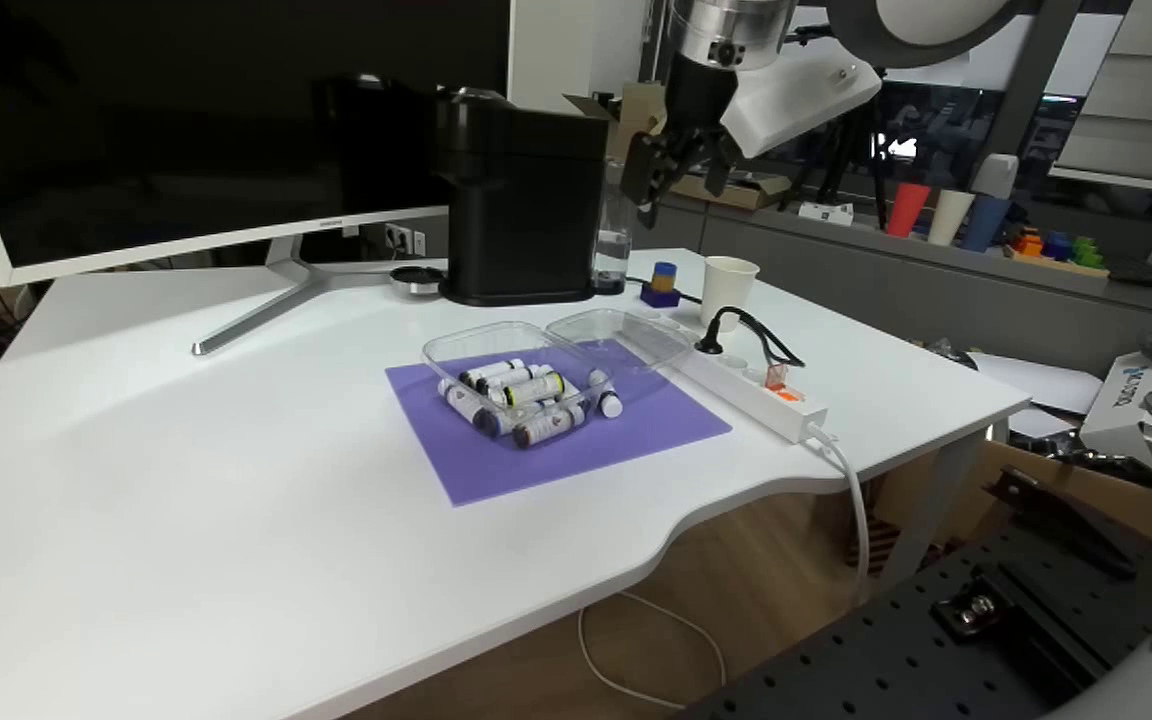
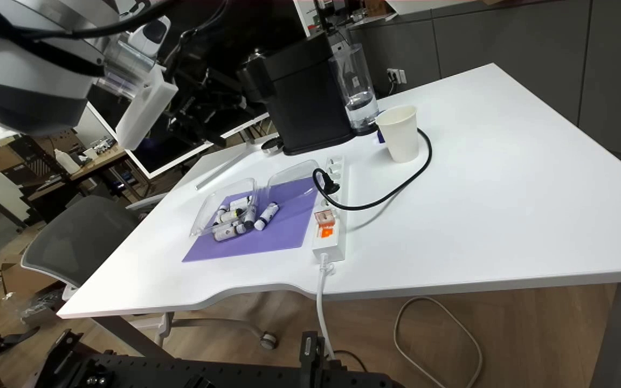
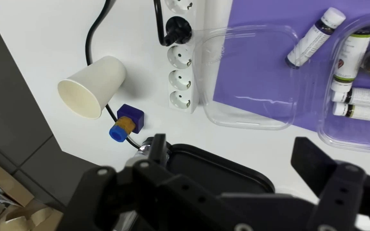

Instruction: Open the lid of the clear container

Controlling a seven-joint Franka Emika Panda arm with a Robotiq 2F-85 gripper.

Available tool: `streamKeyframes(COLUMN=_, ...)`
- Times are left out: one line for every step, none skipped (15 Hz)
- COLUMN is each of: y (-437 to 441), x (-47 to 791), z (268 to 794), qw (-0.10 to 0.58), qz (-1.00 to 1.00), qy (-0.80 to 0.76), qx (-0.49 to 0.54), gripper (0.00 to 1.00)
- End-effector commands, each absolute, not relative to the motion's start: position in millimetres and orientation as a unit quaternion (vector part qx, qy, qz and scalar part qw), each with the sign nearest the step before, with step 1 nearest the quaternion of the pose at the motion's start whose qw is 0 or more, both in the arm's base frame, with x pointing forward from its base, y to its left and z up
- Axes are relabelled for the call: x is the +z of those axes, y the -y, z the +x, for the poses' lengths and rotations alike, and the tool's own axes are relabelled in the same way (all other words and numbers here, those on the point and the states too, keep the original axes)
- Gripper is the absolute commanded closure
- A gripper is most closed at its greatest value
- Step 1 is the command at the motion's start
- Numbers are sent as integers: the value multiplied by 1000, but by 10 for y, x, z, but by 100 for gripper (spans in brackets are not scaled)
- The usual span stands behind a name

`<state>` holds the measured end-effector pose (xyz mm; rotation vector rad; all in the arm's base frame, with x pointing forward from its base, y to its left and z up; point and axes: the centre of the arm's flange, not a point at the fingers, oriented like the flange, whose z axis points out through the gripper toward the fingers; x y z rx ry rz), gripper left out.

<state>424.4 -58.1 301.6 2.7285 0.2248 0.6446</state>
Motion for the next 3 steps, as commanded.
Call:
streamKeyframes(y=559, x=3220, z=4115, qw=144, qz=960, qy=-74, qx=228, gripper=0)
streamKeyframes(y=549, x=3225, z=4102, qw=139, qz=961, qy=-74, qx=228, gripper=0)
streamKeyframes(y=542, x=3226, z=4089, qw=134, qz=962, qy=-71, qx=225, gripper=0)
